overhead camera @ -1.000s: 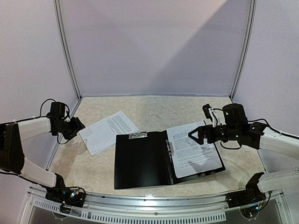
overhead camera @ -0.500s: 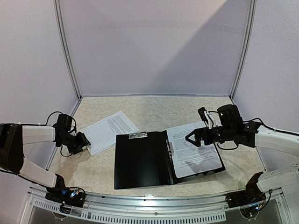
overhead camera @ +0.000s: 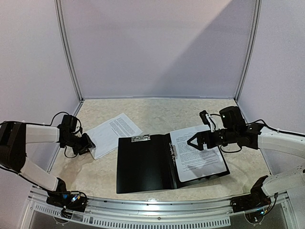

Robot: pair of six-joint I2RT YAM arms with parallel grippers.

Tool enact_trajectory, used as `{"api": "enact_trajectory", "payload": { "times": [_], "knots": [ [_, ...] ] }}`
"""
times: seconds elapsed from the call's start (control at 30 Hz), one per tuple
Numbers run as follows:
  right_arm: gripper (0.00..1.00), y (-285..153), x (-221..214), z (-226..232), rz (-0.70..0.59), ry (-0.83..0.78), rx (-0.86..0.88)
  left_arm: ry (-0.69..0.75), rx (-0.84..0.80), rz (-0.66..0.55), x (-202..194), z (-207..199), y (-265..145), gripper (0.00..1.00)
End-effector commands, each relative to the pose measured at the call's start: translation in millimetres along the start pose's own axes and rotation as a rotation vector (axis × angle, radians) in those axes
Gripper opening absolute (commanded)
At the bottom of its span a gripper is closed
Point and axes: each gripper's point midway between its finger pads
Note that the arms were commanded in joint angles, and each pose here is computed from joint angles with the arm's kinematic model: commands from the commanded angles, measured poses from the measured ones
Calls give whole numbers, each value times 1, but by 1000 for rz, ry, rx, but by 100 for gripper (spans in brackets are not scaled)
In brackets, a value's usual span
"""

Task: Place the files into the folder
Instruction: Pick up the file from the corner of the board.

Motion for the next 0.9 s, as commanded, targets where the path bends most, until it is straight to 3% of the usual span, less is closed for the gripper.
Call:
{"api": "enact_trajectory", "payload": {
  "times": [0.0,0.53,0.67,0.87],
  "knots": [
    [99,2,1,8,16,-4,22,47,-1,-25,12,-12,-12,41],
    [99,11,-8,7,61,0,22,57,-51,-36,26,-32,-20,36],
    [99,11,-9,7,68,-2,24,71,-34,-5,20,-29,-18,45],
    [99,13,-11,8,75,0,33,38,-118,24,5,-35,-10,47]
  ]
}}
Point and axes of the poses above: each gripper's point midway between its finger pads, its own y axis out along the fingers, its own z axis along the line the jaws close on, x = y × z, and after that the axes turned 8 degrees about y, right-handed
